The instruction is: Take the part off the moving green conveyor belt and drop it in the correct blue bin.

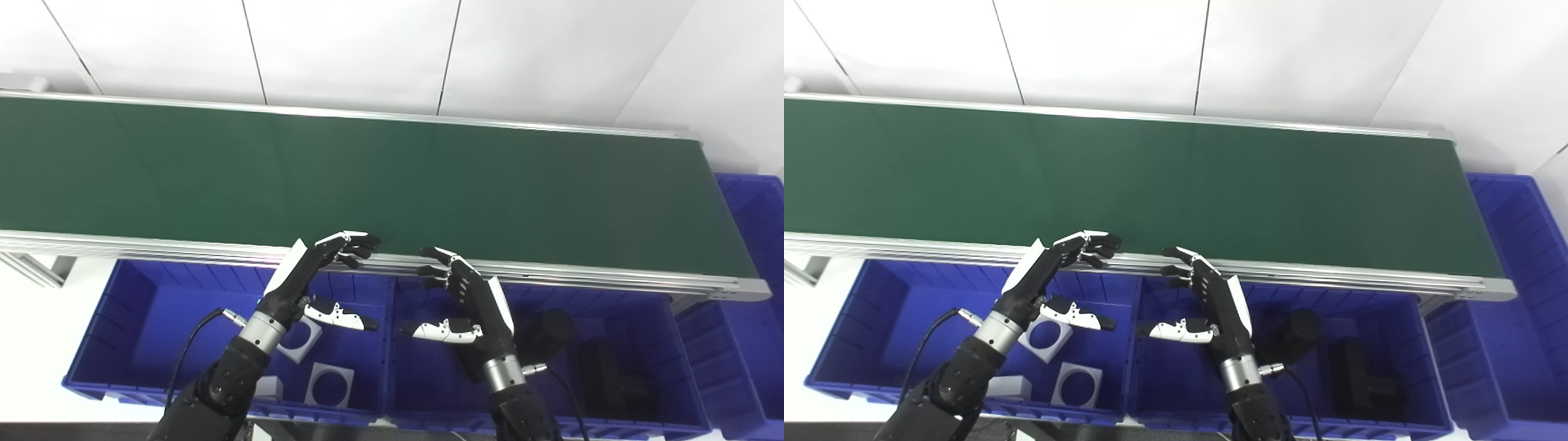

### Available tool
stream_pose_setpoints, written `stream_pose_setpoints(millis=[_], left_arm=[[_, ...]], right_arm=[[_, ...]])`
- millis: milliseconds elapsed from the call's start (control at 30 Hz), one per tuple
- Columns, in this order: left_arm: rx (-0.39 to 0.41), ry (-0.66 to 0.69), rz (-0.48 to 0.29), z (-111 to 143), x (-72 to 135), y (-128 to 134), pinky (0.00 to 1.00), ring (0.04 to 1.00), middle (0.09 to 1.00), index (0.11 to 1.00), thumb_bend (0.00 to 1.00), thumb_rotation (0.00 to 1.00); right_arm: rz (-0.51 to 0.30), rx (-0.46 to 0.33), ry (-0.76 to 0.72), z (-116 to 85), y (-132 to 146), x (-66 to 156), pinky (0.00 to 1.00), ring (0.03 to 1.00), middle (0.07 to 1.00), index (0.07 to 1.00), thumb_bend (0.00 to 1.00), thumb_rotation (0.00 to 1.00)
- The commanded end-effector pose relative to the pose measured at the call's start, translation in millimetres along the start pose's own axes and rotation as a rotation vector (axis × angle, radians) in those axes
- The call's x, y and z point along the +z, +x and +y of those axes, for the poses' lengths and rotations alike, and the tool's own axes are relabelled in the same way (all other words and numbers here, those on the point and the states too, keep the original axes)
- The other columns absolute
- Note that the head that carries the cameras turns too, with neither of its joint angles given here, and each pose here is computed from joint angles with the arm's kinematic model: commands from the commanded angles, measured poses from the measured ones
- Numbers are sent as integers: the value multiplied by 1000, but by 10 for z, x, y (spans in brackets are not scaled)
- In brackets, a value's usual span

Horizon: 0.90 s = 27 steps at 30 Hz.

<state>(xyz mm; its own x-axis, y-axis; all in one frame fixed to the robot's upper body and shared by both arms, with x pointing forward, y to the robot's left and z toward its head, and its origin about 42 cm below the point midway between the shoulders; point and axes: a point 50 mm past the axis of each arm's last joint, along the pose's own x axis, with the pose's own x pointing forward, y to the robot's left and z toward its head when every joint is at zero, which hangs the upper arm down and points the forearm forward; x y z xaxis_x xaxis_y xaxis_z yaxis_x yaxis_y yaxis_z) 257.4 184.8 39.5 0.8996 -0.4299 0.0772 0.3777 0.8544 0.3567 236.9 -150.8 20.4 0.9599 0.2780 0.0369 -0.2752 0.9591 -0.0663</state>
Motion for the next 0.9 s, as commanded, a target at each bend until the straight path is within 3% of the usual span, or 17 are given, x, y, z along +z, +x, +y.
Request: stream_pose_setpoints(millis=[0,867], left_arm=[[15,6,-65,35,89,81,630,711,750,733,904,0],[19,15,-64,76,88,65,608,700,749,736,905,0]], right_arm=[[-67,-1,4,-1,70,112,642,718,829,750,841,27],[-64,3,10,36,129,89,634,712,823,746,852,32]])
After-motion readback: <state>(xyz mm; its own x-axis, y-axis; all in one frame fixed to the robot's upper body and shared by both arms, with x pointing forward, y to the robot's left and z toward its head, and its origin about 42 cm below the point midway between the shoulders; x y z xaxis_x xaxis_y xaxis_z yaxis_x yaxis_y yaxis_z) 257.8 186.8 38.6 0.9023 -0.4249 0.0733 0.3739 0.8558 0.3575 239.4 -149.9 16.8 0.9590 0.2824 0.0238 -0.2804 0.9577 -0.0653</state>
